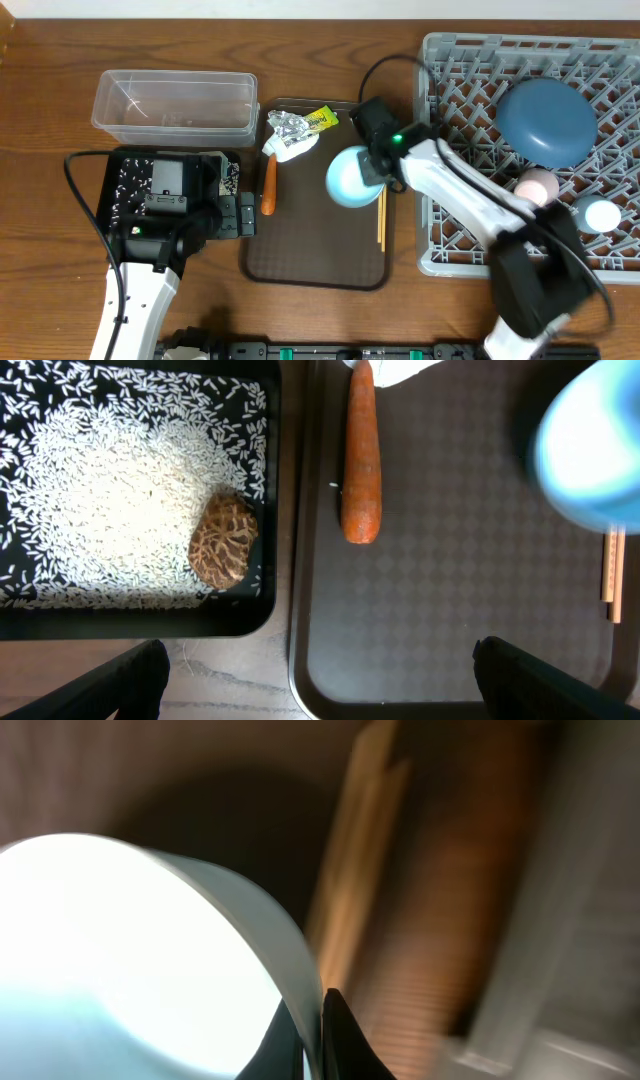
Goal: Sort waste into correct bins and load items into the dishwasher rack
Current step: 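Lift the white bowl with the right gripper and place it in the rack, then reach the right gripper to the chopsticks on the brown tray and grasp one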
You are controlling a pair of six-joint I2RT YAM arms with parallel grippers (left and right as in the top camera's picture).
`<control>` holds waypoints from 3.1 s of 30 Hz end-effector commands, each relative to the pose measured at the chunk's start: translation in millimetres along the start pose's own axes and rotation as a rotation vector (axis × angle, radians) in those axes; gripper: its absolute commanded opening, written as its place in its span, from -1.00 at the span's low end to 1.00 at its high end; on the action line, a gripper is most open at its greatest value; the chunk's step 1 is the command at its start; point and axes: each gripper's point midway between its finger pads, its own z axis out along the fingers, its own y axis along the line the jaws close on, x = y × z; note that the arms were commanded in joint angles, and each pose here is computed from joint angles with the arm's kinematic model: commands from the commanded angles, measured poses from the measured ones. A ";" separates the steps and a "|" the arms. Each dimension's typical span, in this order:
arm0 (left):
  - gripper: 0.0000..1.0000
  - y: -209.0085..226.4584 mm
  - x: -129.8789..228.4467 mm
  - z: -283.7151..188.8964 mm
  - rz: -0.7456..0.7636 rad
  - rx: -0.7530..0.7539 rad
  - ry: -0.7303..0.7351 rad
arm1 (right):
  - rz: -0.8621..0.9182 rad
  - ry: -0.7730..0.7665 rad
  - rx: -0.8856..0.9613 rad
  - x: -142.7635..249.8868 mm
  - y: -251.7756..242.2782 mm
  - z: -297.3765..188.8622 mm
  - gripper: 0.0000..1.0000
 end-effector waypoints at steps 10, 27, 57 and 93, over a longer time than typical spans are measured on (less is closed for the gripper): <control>0.96 0.8 -6.5 -6.3 -0.008 -0.005 -0.025 | 0.109 -0.652 0.866 -81.3 -114.0 -197.5 -0.97; 0.96 0.8 -6.5 -6.3 -0.008 -0.005 -0.025 | 0.065 -0.405 1.302 -85.9 -181.8 -153.4 -0.98; 0.96 0.8 -6.5 -6.3 -0.008 -0.005 -0.025 | -0.305 -0.036 1.375 -75.5 -189.4 -52.2 -0.98; 0.96 0.8 -6.5 -6.3 -0.008 -0.005 -0.025 | -0.409 -0.443 1.140 -122.6 -31.4 -86.8 0.99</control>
